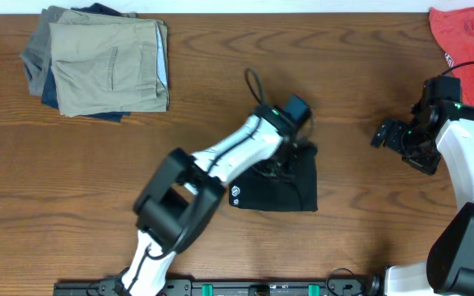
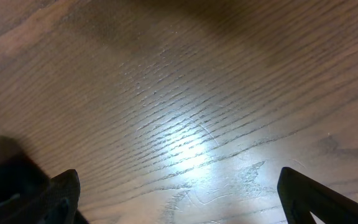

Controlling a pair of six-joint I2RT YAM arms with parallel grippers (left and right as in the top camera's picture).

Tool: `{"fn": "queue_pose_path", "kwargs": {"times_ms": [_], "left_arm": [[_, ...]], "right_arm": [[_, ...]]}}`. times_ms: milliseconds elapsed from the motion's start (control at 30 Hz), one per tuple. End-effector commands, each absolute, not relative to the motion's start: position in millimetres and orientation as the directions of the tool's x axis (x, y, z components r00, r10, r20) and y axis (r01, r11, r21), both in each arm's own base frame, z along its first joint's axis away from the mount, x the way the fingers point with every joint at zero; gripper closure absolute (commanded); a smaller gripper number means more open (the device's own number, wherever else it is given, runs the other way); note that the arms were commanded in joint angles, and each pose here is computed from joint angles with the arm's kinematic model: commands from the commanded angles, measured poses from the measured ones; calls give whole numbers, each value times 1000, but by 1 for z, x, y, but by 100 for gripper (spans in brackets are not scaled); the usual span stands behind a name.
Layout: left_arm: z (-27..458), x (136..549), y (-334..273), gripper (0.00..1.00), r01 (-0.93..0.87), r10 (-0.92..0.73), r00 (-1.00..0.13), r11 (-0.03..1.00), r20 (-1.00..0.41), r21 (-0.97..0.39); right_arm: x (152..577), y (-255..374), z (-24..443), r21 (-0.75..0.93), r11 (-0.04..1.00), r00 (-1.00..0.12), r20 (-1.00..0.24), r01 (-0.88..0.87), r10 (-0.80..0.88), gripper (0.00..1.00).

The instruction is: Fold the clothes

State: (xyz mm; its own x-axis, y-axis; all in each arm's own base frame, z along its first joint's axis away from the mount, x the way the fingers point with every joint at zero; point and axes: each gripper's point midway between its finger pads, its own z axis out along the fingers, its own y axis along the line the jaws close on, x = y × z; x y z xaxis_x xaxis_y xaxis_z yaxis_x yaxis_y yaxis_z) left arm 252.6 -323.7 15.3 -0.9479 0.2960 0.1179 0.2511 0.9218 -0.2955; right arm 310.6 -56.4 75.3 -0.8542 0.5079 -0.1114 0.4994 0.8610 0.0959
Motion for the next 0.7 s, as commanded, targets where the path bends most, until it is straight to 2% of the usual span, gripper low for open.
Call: {"fn": "queue_pose_path", "kwargs": {"times_ms": [0,33,133,200,400,533,667], "left_arm": [[-19,233,-325,75,250,304,-931,934,201,-255],[-20,232,-325,75,256,308,-931,935,198,-247],[-14,233,-325,86,256,308,-931,933,194,-253],[-1,235,-325,90,253,305,-934,932,186,-259],[67,240,-330,90,282,324,-942,907,88,-313],[117,252,-335,90,322,318,-945,874,-72,-363],[140,272,-333,90,347,289,-933,879,-213,-327]], "right_arm": [[315,-59,84,103,865,-853,-140,492,502,1],[315,-59,84,103,865,-853,-140,492,502,1],[315,-59,84,103,865,-853,-140,492,502,1],[315,-59,84,103,865,-853,-140,492,502,1],[315,-59,84,103,865,-853,-140,492,502,1],[315,-59,84,103,865,-853,-140,492,502,1],[315,-59,84,103,865,-853,-140,492,502,1]]}}
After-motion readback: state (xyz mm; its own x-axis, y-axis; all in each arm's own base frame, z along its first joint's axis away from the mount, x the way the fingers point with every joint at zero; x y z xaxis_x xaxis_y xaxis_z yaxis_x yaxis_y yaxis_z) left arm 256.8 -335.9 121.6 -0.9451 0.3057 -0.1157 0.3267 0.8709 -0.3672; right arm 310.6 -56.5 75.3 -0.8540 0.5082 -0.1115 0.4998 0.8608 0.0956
